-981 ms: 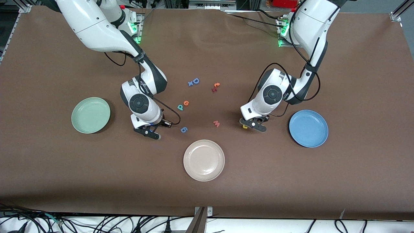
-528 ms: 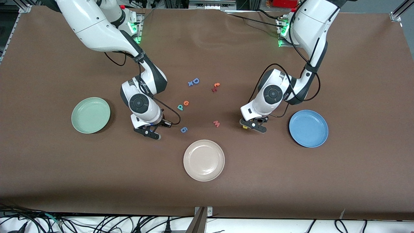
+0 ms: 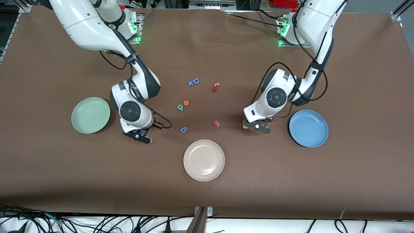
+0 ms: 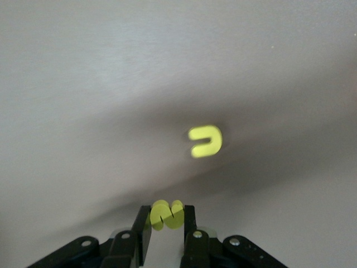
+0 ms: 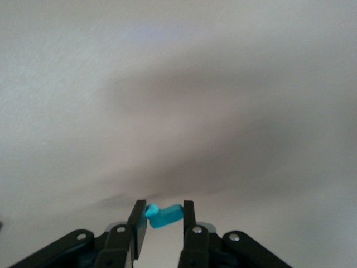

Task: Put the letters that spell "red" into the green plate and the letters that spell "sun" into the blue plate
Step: 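Carry the teal letter to the green plate while the left gripper drops yellow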

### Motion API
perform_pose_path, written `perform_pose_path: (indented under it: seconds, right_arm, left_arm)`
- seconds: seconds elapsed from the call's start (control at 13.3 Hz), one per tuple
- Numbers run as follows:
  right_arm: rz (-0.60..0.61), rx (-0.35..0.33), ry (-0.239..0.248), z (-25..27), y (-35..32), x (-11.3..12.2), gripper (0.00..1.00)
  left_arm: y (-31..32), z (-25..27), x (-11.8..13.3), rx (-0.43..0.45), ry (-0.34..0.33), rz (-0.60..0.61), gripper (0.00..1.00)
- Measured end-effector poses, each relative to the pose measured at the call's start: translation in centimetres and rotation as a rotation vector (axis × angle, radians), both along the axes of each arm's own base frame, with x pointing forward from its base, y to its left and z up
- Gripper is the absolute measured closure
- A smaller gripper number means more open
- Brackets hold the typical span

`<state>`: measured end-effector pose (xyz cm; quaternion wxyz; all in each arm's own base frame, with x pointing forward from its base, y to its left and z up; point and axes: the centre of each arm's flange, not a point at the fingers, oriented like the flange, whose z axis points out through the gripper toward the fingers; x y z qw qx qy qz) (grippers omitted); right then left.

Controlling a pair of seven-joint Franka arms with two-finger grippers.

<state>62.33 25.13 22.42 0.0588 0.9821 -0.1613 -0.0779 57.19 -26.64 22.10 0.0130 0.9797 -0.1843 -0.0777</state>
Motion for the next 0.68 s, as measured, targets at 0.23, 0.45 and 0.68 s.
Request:
perform_pose_path:
  seconds: [0.23, 0.45, 0.68]
  right_arm:
    - [0.108, 0.000, 0.081, 3.3, -6.6, 1.6, 0.70]
    - [0.189, 0.025, 0.171, 4.7, -14.5, 2.2, 0.70]
    - [0.291, 0.048, 0.229, 4.3, -22.1, 2.4, 0.70]
  left_arm:
    - [5.4, 3.5, 2.7, -0.011, 0.034, -0.093, 0.73]
    - [13.9, 3.6, 5.0, -0.002, 0.030, -0.211, 0.73]
    - [19.2, 2.8, 5.6, 0.020, 0.042, -0.233, 0.73]
